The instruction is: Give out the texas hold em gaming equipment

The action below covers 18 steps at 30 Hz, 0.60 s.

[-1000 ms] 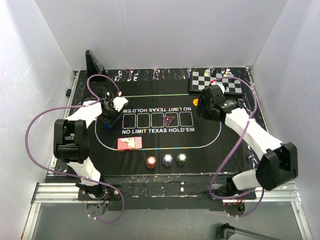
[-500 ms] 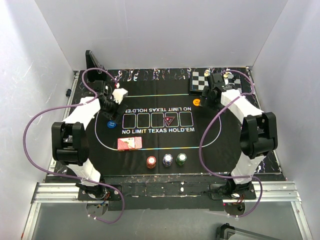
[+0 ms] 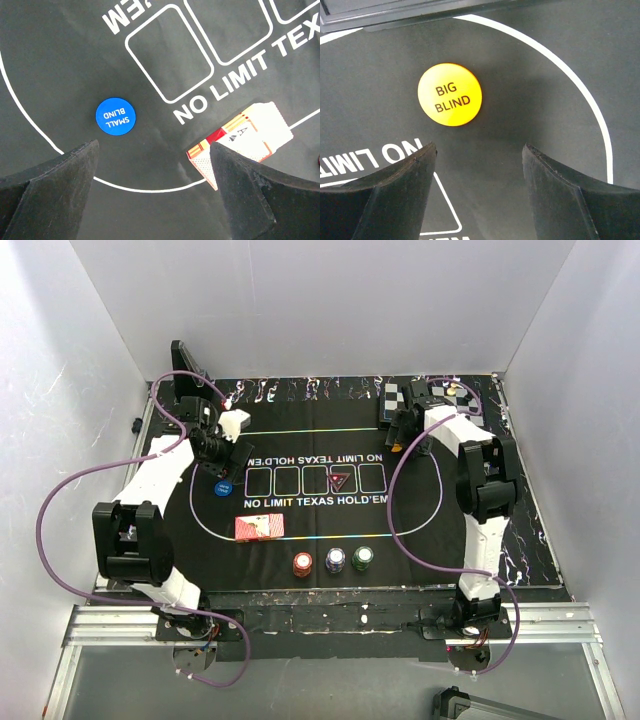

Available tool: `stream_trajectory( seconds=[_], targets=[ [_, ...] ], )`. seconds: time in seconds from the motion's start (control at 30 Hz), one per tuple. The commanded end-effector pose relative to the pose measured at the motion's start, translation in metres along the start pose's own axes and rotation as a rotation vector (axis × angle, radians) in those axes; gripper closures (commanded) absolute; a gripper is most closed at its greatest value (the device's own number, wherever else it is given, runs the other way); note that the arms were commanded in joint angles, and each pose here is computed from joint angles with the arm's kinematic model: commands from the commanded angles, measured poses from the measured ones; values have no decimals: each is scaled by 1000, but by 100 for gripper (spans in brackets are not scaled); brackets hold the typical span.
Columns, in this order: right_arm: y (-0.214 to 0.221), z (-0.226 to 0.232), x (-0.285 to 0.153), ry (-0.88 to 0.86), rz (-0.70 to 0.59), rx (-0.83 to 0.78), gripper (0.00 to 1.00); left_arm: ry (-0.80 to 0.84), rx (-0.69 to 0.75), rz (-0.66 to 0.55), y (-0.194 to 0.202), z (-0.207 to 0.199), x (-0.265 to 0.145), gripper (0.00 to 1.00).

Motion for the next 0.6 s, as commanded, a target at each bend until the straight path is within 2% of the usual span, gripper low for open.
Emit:
stream_trajectory(
  seconds=[0.0, 0.57],
  targets=[
    [-11, 9, 0, -33, -19, -18, 24, -12, -13, -69, -12, -4, -21, 6],
    [-9, 33, 31, -8, -25, -136, 26, -18, -30, -92, -16, -4, -23, 6]
  ],
)
Point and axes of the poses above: each gripper's point midway between its finger pads, its own x axis out along the fingers, its own z axis along the line the jaws close on, y = z × x, the point moved 10 cm from there along -x, back along the fingers, and after that the axes turned 14 degrees about x, right-handed, at the moved point
